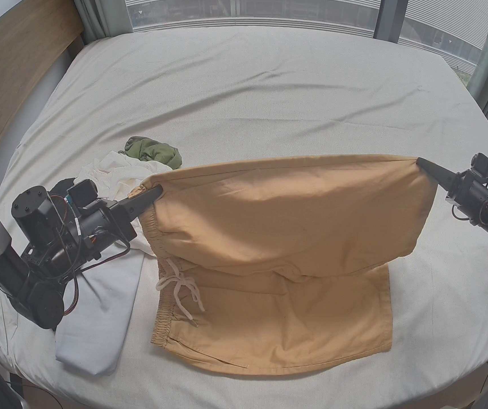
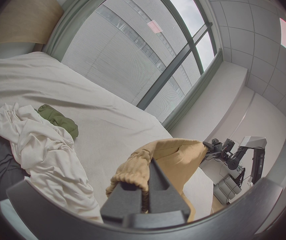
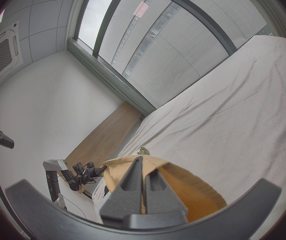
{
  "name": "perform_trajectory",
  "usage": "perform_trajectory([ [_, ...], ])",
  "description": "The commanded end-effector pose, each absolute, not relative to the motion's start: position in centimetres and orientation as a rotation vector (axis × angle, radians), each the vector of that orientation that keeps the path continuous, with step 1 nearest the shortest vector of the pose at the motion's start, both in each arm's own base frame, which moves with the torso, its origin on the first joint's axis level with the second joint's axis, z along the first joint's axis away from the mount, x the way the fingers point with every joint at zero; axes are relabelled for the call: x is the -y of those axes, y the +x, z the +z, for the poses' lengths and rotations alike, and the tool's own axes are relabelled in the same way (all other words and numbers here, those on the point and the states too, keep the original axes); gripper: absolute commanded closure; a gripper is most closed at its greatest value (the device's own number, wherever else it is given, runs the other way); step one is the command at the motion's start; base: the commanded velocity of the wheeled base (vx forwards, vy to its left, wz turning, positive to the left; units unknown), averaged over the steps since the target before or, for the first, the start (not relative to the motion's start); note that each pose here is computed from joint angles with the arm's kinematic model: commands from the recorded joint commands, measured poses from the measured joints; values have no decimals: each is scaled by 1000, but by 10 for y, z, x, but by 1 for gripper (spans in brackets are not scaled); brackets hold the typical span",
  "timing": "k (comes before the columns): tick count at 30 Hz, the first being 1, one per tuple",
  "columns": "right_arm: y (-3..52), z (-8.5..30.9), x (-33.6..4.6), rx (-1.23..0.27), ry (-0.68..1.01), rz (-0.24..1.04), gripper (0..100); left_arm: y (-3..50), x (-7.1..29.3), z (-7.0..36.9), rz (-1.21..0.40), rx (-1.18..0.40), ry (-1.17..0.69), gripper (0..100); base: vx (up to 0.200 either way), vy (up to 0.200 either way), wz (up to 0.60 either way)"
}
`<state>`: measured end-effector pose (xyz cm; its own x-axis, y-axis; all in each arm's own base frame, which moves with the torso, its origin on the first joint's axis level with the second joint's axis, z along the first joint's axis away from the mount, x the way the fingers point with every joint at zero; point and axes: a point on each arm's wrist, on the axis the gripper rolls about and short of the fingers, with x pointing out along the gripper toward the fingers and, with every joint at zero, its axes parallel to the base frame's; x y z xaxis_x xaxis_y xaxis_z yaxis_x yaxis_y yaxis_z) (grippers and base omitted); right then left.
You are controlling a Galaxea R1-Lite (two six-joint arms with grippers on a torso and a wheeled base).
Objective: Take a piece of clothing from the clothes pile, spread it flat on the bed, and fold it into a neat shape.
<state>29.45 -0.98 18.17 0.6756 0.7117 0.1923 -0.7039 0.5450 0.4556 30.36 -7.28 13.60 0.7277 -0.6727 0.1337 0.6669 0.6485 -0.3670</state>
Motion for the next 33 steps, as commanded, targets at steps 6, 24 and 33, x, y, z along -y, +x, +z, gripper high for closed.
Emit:
perform_trajectory([
  [6,330,169,13,-22,538,839,100,323,75,129,-754,-7,-414,100,0,0,0],
  [24,388,153,17,-1,553,856,100,362,64,112,-677,17,-423,100,0,0,0],
  [33,402,150,17,13,553,866,100,374,63,112,-678,21,-480,100,0,0,0],
])
